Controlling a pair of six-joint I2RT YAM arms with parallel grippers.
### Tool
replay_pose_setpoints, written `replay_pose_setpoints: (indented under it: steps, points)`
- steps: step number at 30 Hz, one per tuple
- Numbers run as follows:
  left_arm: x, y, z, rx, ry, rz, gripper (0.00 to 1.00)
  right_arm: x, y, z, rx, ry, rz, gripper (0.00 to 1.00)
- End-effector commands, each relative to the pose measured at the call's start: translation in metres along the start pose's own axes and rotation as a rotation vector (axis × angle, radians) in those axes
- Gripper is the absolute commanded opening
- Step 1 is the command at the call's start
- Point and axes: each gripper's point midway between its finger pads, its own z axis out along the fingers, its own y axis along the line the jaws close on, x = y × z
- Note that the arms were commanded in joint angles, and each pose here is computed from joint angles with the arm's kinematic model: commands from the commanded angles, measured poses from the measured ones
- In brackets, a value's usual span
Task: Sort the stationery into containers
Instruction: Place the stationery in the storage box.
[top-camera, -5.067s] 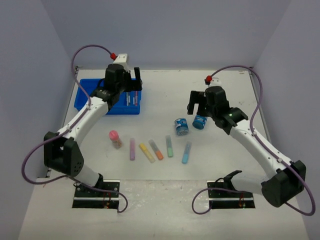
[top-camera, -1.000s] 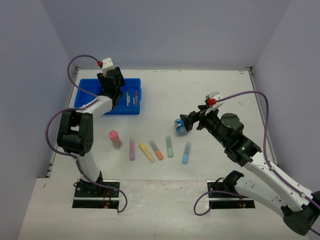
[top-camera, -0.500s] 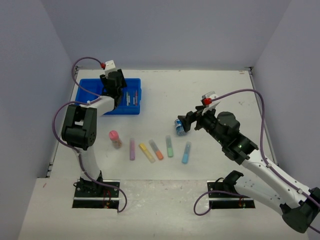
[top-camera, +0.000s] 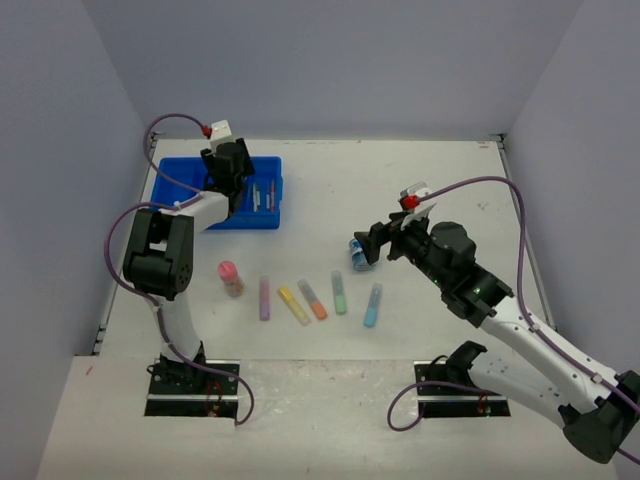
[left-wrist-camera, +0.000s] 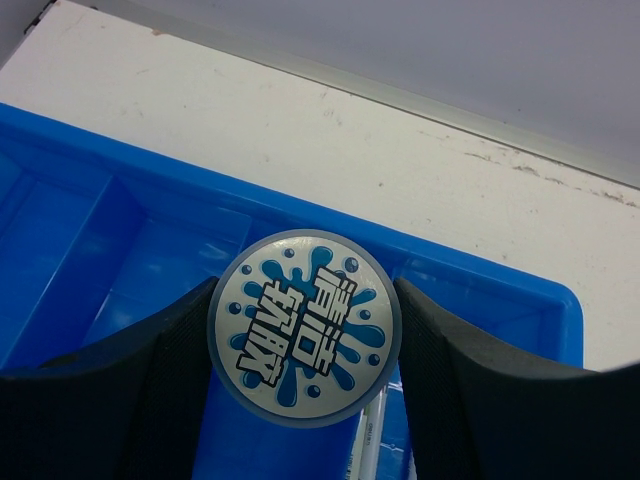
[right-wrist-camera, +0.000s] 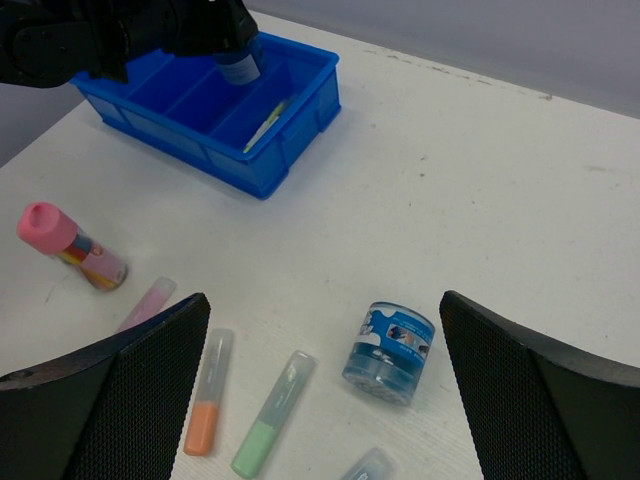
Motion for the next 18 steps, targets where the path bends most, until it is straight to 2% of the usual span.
replay_pose_setpoints:
  steps: [1, 4, 11, 15, 18]
  points:
    - [-0.044, -0.010, 0.005, 0.022, -0.087, -0.064, 0.75, -0.018, 0.003, 0.001, -0.009, -0.040, 0.017, 0.99]
    - [-0.040, -0.006, 0.007, 0.002, -0.071, -0.059, 0.84, -0.018, 0.004, 0.001, -0.012, -0.041, 0.018, 0.99]
    - [-0.055, 0.001, -0.004, -0.025, -0.079, -0.089, 0.86, -0.014, 0.004, 0.006, -0.014, -0.022, 0.020, 0.99]
    - [-0.096, -0.013, -0.038, 0.061, -0.057, -0.124, 1.00, 0.001, -0.009, 0.022, 0.061, 0.085, 0.060, 0.99]
    - [-0.108, -0.021, -0.074, 0.185, 0.041, -0.189, 1.00, 0.032, -0.024, 0.038, 0.136, 0.235, 0.116, 0.99]
